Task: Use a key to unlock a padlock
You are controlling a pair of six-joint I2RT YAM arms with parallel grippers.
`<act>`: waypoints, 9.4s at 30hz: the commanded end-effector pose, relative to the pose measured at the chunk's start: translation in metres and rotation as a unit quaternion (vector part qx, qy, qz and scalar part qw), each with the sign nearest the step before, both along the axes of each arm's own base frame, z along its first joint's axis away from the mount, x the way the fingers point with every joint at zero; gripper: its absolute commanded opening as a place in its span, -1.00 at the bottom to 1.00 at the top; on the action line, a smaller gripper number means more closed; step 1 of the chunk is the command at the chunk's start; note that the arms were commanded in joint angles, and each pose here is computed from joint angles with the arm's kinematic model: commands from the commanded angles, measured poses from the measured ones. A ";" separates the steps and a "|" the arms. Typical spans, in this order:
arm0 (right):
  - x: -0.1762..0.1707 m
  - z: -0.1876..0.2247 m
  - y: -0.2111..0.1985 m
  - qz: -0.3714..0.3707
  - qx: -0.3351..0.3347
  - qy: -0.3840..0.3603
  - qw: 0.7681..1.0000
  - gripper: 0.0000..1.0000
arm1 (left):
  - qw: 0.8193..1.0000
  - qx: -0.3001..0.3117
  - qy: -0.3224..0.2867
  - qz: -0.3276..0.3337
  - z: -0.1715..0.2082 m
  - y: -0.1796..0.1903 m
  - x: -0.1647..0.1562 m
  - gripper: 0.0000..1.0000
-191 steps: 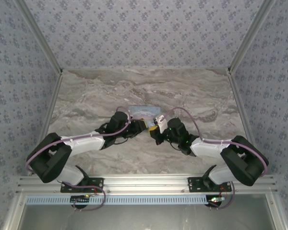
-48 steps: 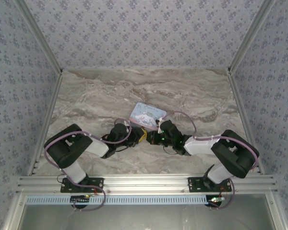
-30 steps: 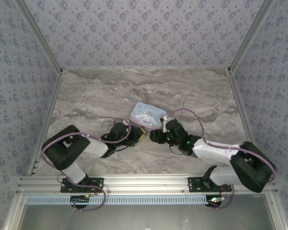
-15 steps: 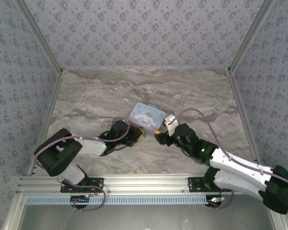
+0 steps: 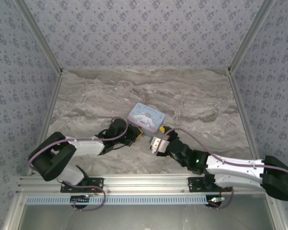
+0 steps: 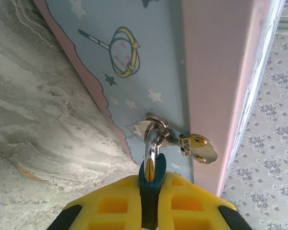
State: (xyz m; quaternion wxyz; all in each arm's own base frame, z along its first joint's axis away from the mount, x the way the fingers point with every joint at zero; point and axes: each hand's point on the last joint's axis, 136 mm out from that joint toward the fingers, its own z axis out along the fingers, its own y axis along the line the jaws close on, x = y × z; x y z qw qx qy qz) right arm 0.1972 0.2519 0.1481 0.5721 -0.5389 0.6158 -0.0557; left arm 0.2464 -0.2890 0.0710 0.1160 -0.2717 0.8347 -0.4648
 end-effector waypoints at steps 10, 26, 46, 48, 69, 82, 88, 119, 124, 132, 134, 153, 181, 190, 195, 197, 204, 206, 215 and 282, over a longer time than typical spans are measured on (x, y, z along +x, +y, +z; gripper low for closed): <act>0.007 -0.005 0.021 -0.018 0.031 -0.023 0.999 0.00 | 0.998 -0.059 -0.008 -0.013 0.040 -0.025 0.009 -1.00; 0.028 -0.027 0.028 -0.023 0.017 -0.010 1.000 -0.25 | 0.996 -0.083 0.028 -0.006 0.040 -0.038 0.009 -1.00; 0.041 -0.038 0.042 -0.033 0.002 -0.020 0.999 -0.53 | 0.995 -0.089 0.037 -0.009 0.038 -0.041 0.007 -1.00; 0.042 -0.039 0.042 -0.036 0.004 -0.019 0.999 -0.57 | 0.995 -0.089 0.039 -0.009 0.037 -0.041 0.007 -1.00; 0.053 -0.039 0.044 -0.055 0.018 -0.024 0.998 -0.74 | 0.995 -0.093 0.043 -0.011 0.035 -0.042 0.005 -1.00; 0.056 -0.036 0.039 -0.059 0.046 0.001 0.997 -1.00 | 0.994 -0.096 0.042 -0.010 0.036 -0.042 0.005 -1.00; 0.058 -0.034 0.031 -0.072 0.096 0.064 0.991 -1.00 | 0.994 -0.099 0.040 -0.010 0.037 -0.042 0.006 -1.00; 0.057 -0.080 0.007 -0.122 0.119 0.185 0.968 -1.00 | 0.999 -0.036 0.007 -0.006 0.036 -0.018 0.000 -0.29; 0.054 -0.085 0.006 -0.115 0.112 0.206 0.965 -1.00 | 1.000 -0.003 0.003 0.007 0.032 0.003 -0.006 -0.15; 0.050 -0.079 0.014 -0.123 0.139 0.258 0.948 -1.00 | 0.996 0.066 -0.037 0.054 0.039 0.069 0.007 0.40; 0.053 -0.077 0.014 -0.134 0.155 0.277 0.939 -1.00 | 0.993 0.087 -0.059 0.058 0.047 0.087 0.014 0.65; 0.058 -0.090 0.010 -0.216 0.358 0.415 0.808 -1.00 | 0.987 0.118 -0.100 -0.029 0.054 0.084 0.064 0.99; 0.060 -0.136 -0.005 -0.293 0.405 0.518 0.695 -1.00 | 0.984 0.117 -0.044 -0.129 -0.012 0.038 0.088 0.75; 0.059 -0.127 -0.022 -0.298 0.405 0.492 0.711 -0.63 | 0.982 0.133 -0.035 -0.126 -0.021 0.043 0.075 0.68; 0.056 -0.110 -0.035 -0.290 0.403 0.464 0.734 -0.18 | 0.983 0.132 -0.032 -0.122 -0.023 0.044 0.071 0.67; 0.055 -0.100 -0.038 -0.280 0.409 0.456 0.740 -0.01 | 0.983 0.132 -0.033 -0.119 -0.023 0.045 0.070 0.66; 0.058 -0.060 -0.042 -0.234 0.459 0.446 0.732 0.68 | 0.983 0.138 -0.035 -0.112 -0.021 0.048 0.067 0.65; 0.060 -0.052 -0.043 -0.227 0.475 0.449 0.722 0.84 | 0.983 0.138 -0.036 -0.113 -0.021 0.048 0.066 0.65; 0.063 -0.042 -0.043 -0.222 0.512 0.479 0.678 0.99 | 0.983 0.139 -0.034 -0.114 -0.023 0.046 0.062 0.65; 0.071 -0.059 0.052 -0.111 0.468 0.509 0.714 0.84 | 0.985 0.144 -0.038 -0.085 -0.010 0.058 0.033 0.65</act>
